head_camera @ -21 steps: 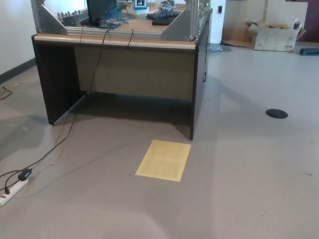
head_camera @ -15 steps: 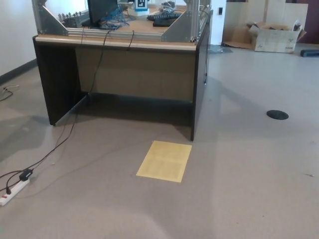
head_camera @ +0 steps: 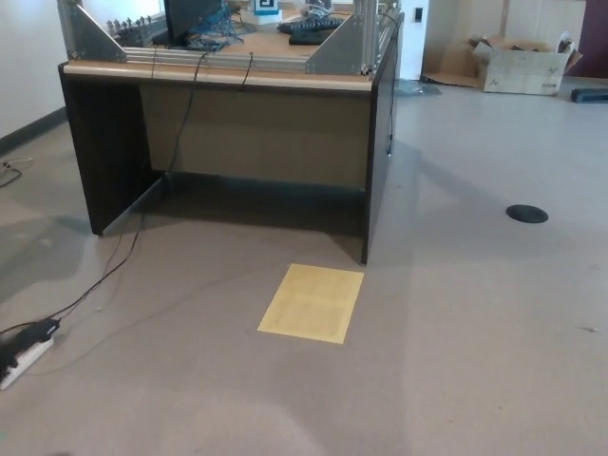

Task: A person hands over a black lunchbag to the robot and the robot uses its left hand to grab the strips of the lunchbag, the gives it back to the person.

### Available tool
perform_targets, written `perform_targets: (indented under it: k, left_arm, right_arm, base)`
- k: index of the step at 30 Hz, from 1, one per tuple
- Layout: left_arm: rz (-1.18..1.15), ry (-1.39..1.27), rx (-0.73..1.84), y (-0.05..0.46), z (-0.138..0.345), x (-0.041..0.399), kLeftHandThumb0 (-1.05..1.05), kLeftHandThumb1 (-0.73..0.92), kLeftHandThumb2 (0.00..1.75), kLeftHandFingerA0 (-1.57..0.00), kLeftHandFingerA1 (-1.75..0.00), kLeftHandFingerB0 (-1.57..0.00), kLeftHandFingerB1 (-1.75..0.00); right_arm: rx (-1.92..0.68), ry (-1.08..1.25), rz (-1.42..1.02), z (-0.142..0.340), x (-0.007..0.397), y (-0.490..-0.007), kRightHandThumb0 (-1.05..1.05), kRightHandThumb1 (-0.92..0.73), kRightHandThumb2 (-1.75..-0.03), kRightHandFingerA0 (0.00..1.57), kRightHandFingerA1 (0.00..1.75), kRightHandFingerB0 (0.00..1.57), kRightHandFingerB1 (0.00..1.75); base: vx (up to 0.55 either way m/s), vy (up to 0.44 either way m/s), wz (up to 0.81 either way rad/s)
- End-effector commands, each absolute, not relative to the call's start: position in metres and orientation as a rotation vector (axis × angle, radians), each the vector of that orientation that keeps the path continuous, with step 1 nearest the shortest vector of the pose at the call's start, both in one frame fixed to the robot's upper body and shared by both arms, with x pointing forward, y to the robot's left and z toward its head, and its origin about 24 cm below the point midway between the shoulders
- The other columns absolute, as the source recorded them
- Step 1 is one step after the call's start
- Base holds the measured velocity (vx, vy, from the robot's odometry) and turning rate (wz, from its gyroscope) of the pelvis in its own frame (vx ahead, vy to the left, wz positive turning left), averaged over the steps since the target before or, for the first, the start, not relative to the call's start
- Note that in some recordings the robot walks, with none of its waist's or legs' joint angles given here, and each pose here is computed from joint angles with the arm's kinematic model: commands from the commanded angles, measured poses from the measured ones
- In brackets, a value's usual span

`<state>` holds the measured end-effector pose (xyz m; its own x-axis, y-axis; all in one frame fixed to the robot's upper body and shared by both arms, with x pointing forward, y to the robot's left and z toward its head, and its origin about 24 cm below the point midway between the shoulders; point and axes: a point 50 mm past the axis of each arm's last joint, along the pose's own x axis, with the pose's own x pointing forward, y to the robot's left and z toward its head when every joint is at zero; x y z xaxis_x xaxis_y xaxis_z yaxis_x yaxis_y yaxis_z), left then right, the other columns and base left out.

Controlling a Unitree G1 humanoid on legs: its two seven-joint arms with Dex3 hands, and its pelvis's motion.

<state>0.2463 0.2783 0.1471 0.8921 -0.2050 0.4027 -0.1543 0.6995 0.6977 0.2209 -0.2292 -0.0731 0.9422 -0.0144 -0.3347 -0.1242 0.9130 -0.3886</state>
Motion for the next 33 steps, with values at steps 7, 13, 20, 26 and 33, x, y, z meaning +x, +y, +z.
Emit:
perform_targets:
  k: [7,13,20,26,33]
  left_arm:
    - [-0.195,-0.842,0.884,0.206,0.287,0.261,-0.66,0.42,0.78,-0.01,-0.1,-0.05,-0.16]
    - [-0.251,-0.936,0.908,0.169,0.323,0.268,-0.69,0.44,0.79,0.0,-0.05,-0.03,-0.12]
    - [-0.282,-0.979,0.896,0.131,0.347,0.272,-0.72,0.45,0.79,0.0,-0.02,-0.04,-0.09]
    - [-0.326,-1.009,0.878,0.104,0.352,0.277,-0.72,0.45,0.79,0.0,-0.03,-0.05,-0.11]
    - [-0.373,-0.99,0.874,0.072,0.34,0.277,-0.7,0.43,0.81,0.0,-0.09,-0.04,-0.15]
  right_arm:
    - [-0.414,0.247,0.043,-0.062,0.227,-0.233,-0.55,-0.71,-0.61,0.49,0.45,0.47,0.42]
    - [-0.409,0.244,0.042,-0.062,0.228,-0.232,-0.58,-0.71,-0.61,0.51,0.46,0.46,0.41]
    - [-0.442,0.231,0.06,-0.061,0.23,-0.231,-0.6,-0.72,-0.61,0.51,0.47,0.46,0.42]
    - [-0.436,0.238,0.057,-0.061,0.231,-0.231,-0.54,-0.71,-0.61,0.51,0.45,0.46,0.42]
    - [-0.444,0.236,0.069,-0.061,0.232,-0.229,-0.53,-0.71,-0.62,0.5,0.45,0.46,0.41]
  base:
    - [0.0,0.0,0.0]
    - [0.0,0.0,0.0]
    - [0.0,0.0,0.0]
    - [0.0,0.0,0.0]
    - [0.0,0.0,0.0]
